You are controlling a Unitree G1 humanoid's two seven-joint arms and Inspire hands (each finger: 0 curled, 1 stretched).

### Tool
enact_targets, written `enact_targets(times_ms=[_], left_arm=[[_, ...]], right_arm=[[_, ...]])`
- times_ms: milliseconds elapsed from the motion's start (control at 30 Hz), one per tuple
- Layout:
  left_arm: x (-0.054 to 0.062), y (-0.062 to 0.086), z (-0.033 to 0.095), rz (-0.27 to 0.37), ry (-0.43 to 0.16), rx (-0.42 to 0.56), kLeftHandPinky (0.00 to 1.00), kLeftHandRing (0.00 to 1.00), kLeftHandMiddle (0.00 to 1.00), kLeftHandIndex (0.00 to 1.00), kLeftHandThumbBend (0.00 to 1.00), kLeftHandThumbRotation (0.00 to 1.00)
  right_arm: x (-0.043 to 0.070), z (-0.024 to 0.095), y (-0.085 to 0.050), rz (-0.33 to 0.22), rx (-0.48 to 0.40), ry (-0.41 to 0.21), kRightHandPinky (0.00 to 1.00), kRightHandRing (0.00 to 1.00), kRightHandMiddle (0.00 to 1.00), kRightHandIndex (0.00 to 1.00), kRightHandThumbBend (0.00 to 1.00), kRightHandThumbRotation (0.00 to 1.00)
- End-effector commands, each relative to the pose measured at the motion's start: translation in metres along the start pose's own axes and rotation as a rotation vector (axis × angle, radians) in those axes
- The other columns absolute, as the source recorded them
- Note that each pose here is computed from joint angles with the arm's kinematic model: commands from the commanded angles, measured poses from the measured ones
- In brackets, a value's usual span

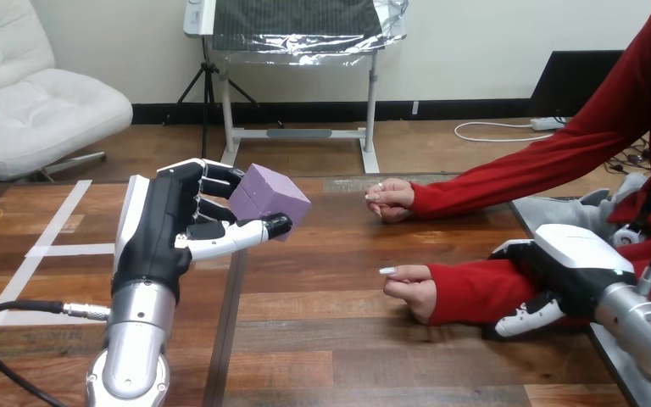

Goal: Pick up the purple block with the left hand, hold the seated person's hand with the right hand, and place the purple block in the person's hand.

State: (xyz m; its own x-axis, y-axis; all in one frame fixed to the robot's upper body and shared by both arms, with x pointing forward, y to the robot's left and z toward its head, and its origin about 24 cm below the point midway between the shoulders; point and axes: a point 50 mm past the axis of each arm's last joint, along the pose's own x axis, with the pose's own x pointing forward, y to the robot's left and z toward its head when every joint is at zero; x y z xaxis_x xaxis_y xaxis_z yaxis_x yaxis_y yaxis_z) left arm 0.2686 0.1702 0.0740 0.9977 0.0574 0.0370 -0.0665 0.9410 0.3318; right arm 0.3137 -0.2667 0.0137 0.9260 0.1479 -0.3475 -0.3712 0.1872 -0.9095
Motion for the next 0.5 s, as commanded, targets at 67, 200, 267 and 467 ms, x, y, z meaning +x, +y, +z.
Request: enact_targets(times_ms=[67,200,267,467], left_arm=[[0.004,0.006,0.02,0.025,-0.082,-0.011,0.33,0.39,0.42,0.45,0.61,0.0],[0.004,0.006,0.02,0.025,-0.082,-0.014,0.33,0.39,0.42,0.45,0.61,0.0],[0.004,0.006,0.02,0.025,-0.084,-0.012,0.33,0.39,0.42,0.45,0.61,0.0],[0.003,0.006,0.019,0.023,-0.081,-0.014,0.33,0.39,0.42,0.45,0.61,0.0]], right_arm=[[0.015,0.021,-0.013,-0.073,0.002,-0.053,0.62,0.71,0.73,0.73,0.88,0.36],[0.015,0.023,-0.01,-0.074,0.011,-0.055,0.62,0.7,0.72,0.72,0.85,0.37],[0.016,0.024,-0.008,-0.074,0.015,-0.053,0.62,0.7,0.72,0.72,0.83,0.39],[0.016,0.027,-0.005,-0.085,0.036,-0.061,0.61,0.68,0.71,0.71,0.79,0.43]])
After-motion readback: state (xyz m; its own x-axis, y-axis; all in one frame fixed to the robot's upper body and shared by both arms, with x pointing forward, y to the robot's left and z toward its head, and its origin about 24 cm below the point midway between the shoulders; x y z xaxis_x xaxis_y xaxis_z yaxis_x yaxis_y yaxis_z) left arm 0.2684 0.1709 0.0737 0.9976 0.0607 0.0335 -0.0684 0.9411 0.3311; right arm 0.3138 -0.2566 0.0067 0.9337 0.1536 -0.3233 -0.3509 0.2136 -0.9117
